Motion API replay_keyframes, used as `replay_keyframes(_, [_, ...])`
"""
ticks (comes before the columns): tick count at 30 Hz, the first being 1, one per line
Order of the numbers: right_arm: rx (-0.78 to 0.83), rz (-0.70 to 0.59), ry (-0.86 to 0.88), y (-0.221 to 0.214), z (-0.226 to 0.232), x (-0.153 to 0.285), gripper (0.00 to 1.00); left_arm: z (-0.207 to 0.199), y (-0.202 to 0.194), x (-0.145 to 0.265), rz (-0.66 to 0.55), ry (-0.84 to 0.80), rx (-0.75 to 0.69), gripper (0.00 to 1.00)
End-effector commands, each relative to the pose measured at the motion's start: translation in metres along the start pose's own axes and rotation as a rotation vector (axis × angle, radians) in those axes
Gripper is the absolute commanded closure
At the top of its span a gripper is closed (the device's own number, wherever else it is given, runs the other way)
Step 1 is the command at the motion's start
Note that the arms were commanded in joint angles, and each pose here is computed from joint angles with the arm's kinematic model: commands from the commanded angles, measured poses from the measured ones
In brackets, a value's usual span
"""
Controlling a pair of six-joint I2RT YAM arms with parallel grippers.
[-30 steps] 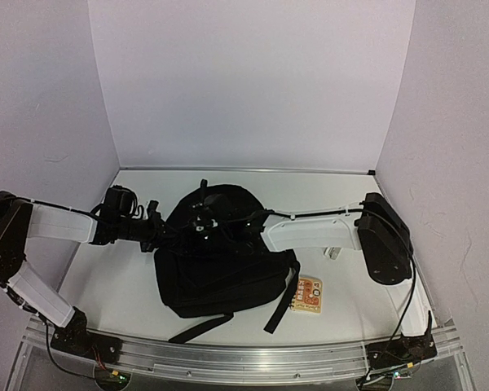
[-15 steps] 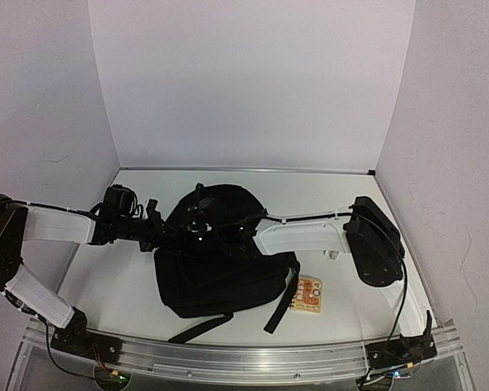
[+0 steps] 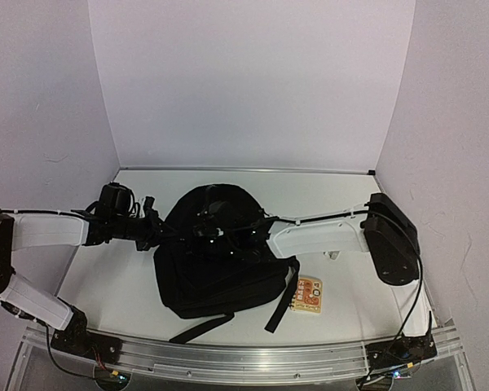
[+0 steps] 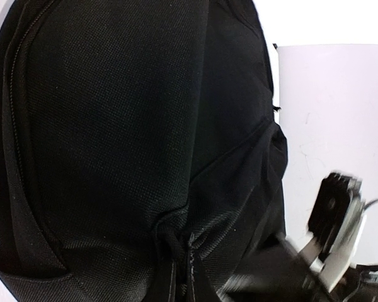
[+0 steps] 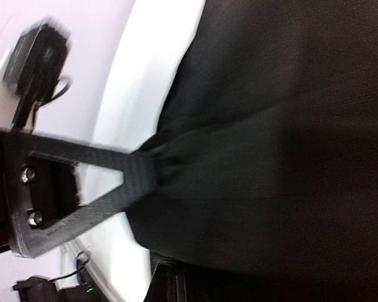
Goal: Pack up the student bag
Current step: Unzip the student bag at the center of the board, then adjust the student bag at the center of the board.
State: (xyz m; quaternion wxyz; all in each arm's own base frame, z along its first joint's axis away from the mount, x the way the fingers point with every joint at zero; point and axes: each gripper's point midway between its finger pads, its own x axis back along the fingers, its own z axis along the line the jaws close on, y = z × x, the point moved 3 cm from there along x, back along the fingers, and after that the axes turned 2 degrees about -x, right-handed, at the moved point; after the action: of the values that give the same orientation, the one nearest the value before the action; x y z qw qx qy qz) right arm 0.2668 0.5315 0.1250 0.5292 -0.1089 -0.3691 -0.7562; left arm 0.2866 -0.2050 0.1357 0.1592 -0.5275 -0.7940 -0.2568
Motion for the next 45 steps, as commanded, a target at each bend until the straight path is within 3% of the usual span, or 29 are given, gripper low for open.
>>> replay_keyframes(1, [0.054,-0.240,-0.246,0.062,-0.040,0.049,1.00,-0.017,0.001,0.018,-0.018,-0.024,-0.055,1.00])
replay_keyframes(11, [0.013,-0.363,-0.546,0.124,-0.154,0.122,1.00,-0.009,-0.005,0.030,-0.030,0.009,-0.044,1.00])
replay_keyframes(16, [0.062,-0.336,-0.493,0.138,-0.138,0.129,1.00,-0.011,-0.008,0.029,-0.013,-0.016,-0.045,1.00])
replay_keyframes(17, [0.076,-0.312,-0.464,0.138,-0.130,0.130,0.97,-0.012,-0.009,0.029,-0.005,-0.022,-0.051,1.00])
replay_keyframes(18, [0.088,-0.292,-0.432,0.138,-0.122,0.133,0.85,-0.014,-0.009,0.029,0.002,-0.026,-0.062,0.98])
replay_keyframes(19, [0.091,-0.281,-0.406,0.138,-0.115,0.139,0.73,-0.016,-0.009,0.029,0.010,-0.027,-0.080,0.92])
replay_keyframes(21, [0.092,-0.253,-0.369,0.132,-0.108,0.151,0.54,-0.021,-0.007,0.032,0.015,-0.020,-0.135,0.68])
replay_keyframes(23, [0.077,-0.217,-0.350,0.121,-0.109,0.164,0.41,-0.022,-0.004,0.037,0.009,0.023,-0.200,0.43])
replay_keyframes(25, [0.051,-0.191,-0.323,0.109,-0.111,0.179,0.32,-0.023,0.002,0.042,-0.007,0.073,-0.290,0.29])
replay_keyframes(30, [-0.045,-0.120,-0.271,0.073,-0.125,0.208,0.23,-0.035,0.012,0.039,-0.003,0.159,-0.488,0.17])
replay_keyframes(35, [-0.114,-0.044,-0.257,0.037,-0.140,0.216,0.25,-0.054,0.010,0.010,0.032,0.166,-0.690,0.07])
replay_keyframes(45, [-0.129,0.044,-0.266,-0.006,-0.149,0.198,0.29,-0.055,0.003,-0.047,0.182,0.185,-0.862,0.00])
